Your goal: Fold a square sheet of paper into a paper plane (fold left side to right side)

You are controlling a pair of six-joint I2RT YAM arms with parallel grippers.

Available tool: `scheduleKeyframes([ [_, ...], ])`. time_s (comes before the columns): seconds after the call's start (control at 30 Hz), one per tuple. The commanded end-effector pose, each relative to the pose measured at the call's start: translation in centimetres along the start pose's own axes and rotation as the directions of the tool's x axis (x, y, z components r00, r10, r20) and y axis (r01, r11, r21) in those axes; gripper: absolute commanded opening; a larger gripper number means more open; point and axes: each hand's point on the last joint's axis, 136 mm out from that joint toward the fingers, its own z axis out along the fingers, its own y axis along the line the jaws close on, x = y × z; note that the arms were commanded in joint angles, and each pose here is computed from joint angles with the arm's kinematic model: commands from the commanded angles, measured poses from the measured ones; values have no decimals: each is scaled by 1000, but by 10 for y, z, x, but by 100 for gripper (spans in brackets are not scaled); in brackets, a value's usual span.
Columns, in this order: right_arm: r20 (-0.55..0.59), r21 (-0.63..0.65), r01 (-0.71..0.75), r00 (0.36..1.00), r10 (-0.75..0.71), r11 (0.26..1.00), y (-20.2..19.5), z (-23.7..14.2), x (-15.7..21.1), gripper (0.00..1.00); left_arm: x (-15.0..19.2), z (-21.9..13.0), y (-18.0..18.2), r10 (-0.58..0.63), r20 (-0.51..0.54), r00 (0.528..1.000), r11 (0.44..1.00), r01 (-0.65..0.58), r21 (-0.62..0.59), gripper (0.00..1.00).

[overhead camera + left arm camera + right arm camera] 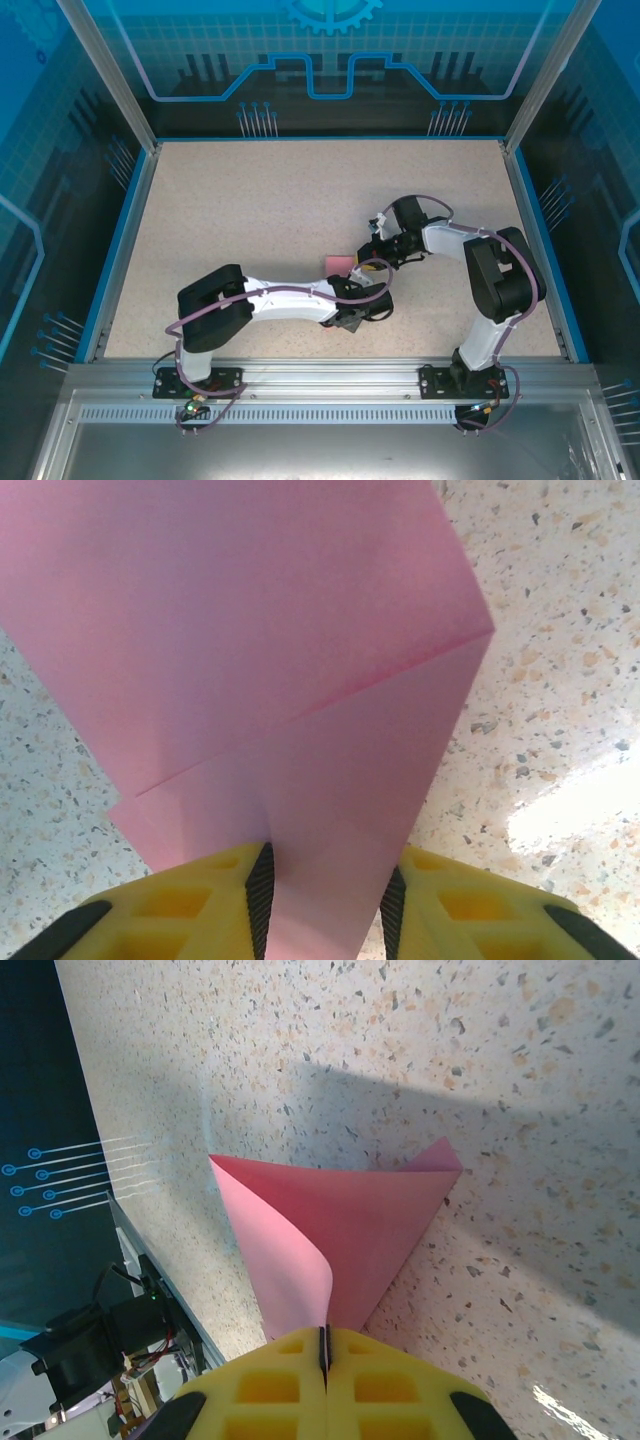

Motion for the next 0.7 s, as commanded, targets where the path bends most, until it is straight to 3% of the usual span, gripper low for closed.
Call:
scheduleKeyframes([
  [0.0, -31, 20, -15, 999, 16, 1000, -1, 6, 5, 0, -2, 0, -2, 5, 0, 1000, 1000, -5, -17, 31],
  [0.2, -32, 13, 9, 999, -9, 1000, 1, 6, 5, 6, 0, 2, -3, -3, -7, 1000, 1000, 3, -12, 18],
  [0.43, 52, 39, 94, 994, -96, 995, 14, -13, -5, 33, -3, -4, -2, -13, 1, 1000, 1000, 13, 3, 4],
  [0.67, 229, 155, 165, 953, -198, 974, 20, -63, -14, 62, -9, -14, -14, -46, -21, 999, 988, 49, 146, 1],
])
